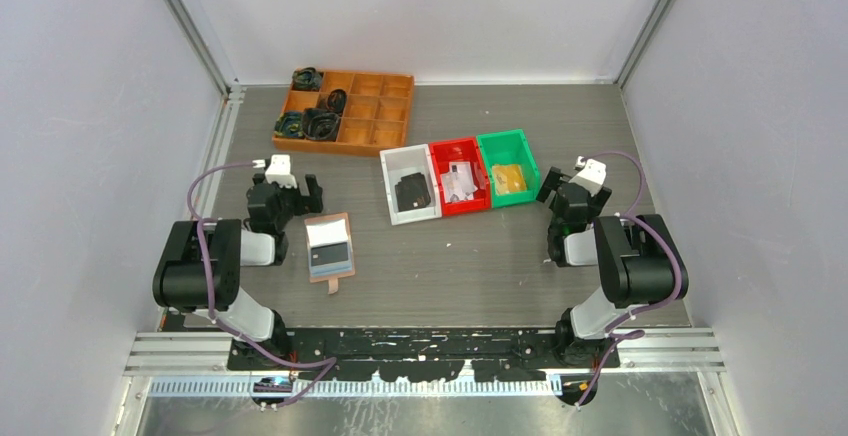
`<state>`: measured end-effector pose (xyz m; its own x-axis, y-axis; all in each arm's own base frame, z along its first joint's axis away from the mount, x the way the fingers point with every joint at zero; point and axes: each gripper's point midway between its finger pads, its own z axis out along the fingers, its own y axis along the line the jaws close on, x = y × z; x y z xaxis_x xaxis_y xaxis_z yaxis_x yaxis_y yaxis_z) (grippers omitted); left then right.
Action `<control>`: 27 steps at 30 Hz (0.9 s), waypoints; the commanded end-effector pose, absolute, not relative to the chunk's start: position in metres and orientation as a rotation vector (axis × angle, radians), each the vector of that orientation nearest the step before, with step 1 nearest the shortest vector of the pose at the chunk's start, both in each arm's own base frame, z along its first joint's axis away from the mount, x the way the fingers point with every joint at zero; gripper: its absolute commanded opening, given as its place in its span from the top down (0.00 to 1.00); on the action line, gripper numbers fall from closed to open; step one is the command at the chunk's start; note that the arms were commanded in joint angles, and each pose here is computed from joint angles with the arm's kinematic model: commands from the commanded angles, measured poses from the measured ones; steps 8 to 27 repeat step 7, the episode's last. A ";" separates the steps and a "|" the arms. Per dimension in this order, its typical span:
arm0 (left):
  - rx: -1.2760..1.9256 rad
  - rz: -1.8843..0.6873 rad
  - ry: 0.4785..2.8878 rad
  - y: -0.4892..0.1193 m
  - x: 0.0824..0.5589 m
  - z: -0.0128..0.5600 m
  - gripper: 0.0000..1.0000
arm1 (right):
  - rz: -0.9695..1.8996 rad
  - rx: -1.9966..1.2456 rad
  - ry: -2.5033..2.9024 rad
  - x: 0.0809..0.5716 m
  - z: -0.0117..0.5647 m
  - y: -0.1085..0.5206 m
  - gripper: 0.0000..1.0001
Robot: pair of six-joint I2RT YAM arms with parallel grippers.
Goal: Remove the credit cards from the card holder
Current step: Reset both arms
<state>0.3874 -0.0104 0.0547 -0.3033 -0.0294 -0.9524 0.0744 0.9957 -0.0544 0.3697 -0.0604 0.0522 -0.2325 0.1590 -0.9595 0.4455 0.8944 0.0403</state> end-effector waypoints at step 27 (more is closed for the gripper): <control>0.054 -0.058 1.825 -0.008 0.395 0.071 0.00 | -0.252 0.469 1.733 0.378 0.073 -0.059 0.00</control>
